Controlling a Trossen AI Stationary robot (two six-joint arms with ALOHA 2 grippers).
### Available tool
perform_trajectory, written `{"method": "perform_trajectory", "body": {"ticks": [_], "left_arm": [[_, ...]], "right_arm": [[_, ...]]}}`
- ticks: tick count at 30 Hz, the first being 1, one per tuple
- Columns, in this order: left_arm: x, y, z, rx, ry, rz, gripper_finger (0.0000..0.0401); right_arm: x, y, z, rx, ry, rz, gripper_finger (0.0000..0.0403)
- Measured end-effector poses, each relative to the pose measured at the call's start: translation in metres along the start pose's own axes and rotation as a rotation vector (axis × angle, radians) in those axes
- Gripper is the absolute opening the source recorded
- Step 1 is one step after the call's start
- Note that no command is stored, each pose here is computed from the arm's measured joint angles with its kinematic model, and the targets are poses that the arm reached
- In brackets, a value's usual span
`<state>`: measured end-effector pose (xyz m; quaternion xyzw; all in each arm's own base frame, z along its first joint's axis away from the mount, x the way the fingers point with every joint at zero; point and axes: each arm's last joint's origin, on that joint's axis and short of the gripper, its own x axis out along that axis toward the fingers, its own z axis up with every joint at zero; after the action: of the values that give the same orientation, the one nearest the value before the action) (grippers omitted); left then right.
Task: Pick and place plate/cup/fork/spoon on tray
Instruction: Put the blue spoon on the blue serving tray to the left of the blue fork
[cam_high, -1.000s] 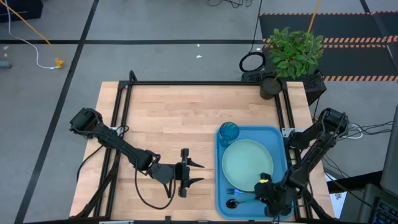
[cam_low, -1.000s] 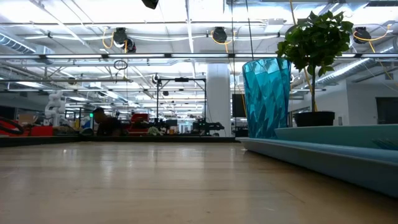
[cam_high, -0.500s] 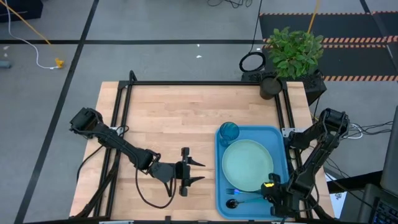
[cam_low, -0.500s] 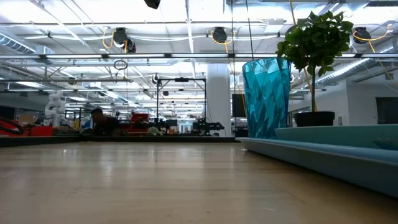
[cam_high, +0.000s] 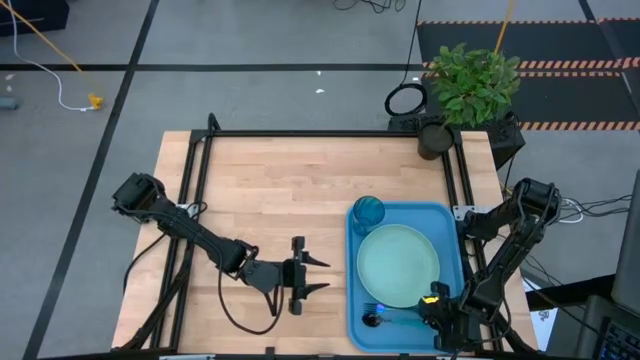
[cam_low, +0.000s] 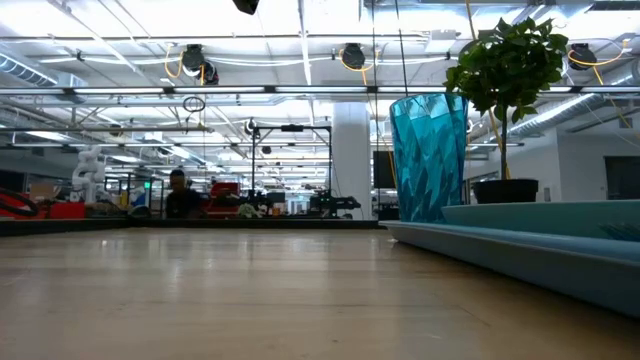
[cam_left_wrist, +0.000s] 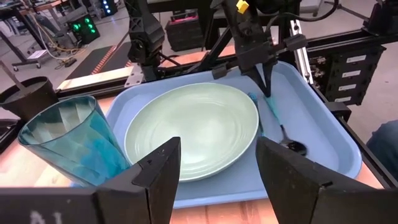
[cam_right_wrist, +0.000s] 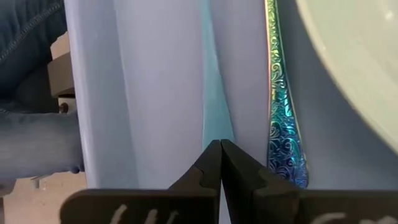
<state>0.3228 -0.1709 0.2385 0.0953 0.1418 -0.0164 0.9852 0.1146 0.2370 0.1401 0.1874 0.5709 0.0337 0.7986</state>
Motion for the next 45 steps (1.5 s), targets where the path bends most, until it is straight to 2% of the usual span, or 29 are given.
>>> {"method": "perform_trajectory", "body": {"ticks": [11, 19, 45], "left_arm": [[0.0000, 0.0000, 0.0000, 0.000, 0.000, 0.000, 0.0211], [0.0000, 0.0000, 0.0000, 0.000, 0.000, 0.000, 0.0211], [0.0000, 0.0000, 0.0000, 0.009, 0.000, 0.000, 0.0211]], "right_arm": [[-0.0001, 0.0002, -0.0016, 0.023, 0.024, 0.005, 0.0000], [-0.0008, -0.0047, -0.0026, 0.036, 0.035, -0.049, 0.0000], [-0.0014, -0.0073, -0.0014, -0.027, -0.013, -0.076, 0.0000]]}}
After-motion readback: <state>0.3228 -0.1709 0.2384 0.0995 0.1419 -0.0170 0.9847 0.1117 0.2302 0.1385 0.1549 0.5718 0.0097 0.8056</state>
